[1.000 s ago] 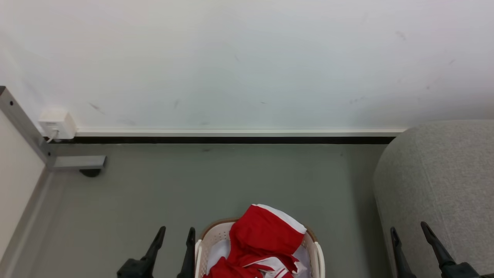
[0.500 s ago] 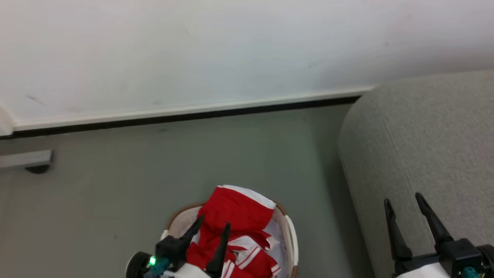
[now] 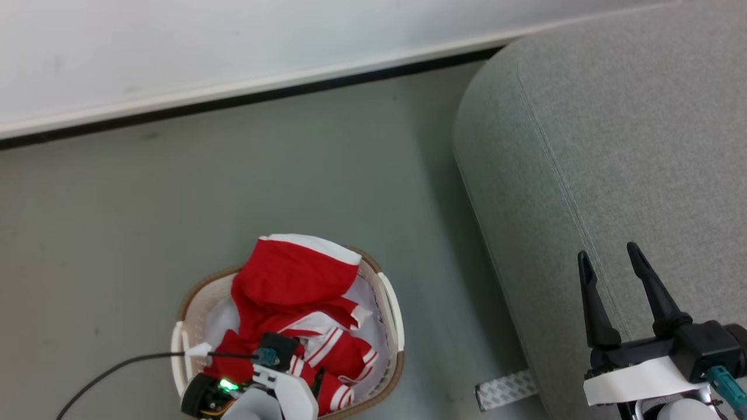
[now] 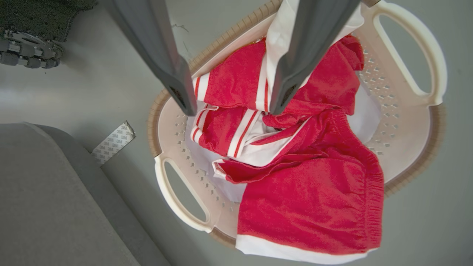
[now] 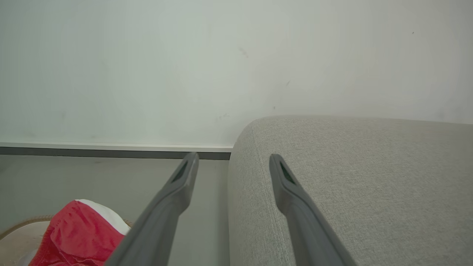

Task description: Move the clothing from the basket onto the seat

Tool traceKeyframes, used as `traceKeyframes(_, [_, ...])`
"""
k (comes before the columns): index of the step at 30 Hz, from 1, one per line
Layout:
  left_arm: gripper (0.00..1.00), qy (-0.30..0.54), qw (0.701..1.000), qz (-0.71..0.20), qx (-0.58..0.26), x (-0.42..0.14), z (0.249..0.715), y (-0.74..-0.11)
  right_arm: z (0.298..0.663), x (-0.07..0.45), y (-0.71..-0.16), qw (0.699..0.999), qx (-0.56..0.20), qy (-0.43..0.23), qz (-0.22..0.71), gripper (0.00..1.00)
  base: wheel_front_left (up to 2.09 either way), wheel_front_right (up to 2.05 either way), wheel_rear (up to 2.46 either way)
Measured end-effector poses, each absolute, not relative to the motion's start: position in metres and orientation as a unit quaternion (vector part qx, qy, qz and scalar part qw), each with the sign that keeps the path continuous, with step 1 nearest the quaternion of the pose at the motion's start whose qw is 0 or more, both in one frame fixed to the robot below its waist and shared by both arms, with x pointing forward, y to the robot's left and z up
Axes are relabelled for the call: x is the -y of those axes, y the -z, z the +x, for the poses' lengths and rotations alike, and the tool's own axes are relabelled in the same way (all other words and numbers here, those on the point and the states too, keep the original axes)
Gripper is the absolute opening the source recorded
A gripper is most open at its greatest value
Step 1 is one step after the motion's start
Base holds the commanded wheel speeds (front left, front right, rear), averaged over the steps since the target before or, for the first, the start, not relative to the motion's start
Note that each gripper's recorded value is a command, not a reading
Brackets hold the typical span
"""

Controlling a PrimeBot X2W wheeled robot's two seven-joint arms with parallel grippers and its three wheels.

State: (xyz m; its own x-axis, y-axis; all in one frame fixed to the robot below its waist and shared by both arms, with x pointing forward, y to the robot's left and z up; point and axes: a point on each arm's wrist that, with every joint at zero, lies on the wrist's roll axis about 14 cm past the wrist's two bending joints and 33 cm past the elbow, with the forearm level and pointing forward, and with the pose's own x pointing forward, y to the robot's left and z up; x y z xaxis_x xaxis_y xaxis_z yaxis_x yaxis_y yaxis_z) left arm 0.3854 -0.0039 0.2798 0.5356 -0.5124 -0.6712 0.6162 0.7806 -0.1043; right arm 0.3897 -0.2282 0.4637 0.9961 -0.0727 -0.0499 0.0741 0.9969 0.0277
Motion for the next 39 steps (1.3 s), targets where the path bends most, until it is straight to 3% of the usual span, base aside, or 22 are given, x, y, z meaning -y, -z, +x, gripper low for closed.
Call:
traceKeyframes(7, [1.00,0.324,0.834,0.082,-0.439,0.005,0.380,-0.236,0.399,0.239,-0.447,0.997,-0.045,0.052,0.020,1.00,0.00,0.00,0.00])
traceKeyframes(20, [1.00,0.305,0.799,0.145,-0.498,-0.020,0.399,-0.174,0.420,0.246,-0.411,0.995,-0.085,0.059,0.014,1.00,0.00,0.00,0.00])
traceKeyframes(24, [1.00,0.316,0.775,0.141,-0.529,-0.019,0.386,-0.155,0.425,0.245,-0.399,0.993,-0.099,0.056,0.013,1.00,0.00,0.00,0.00])
traceKeyframes(34, [1.00,0.305,0.763,0.164,-0.546,-0.027,0.388,-0.128,0.432,0.245,-0.375,0.991,-0.124,0.052,0.005,1.00,0.00,0.00,0.00])
traceKeyframes(35, [0.91,0.305,0.761,0.165,-0.548,-0.028,0.387,-0.126,0.433,0.244,-0.374,0.991,-0.124,0.051,0.005,1.00,0.00,0.00,0.00])
traceKeyframes(36, [0.91,0.305,0.760,0.166,-0.550,-0.029,0.387,-0.125,0.435,0.244,-0.374,0.991,-0.124,0.050,0.004,1.00,0.00,0.00,0.00])
traceKeyframes(37, [0.00,0.303,0.760,0.166,-0.550,-0.029,0.388,-0.124,0.436,0.244,-0.373,0.991,-0.124,0.048,0.002,1.00,0.00,0.00,0.00])
traceKeyframes(39, [0.00,0.303,0.764,0.165,-0.545,-0.029,0.391,-0.124,0.437,0.242,-0.371,0.991,-0.126,0.046,0.002,1.00,0.00,0.00,0.00])
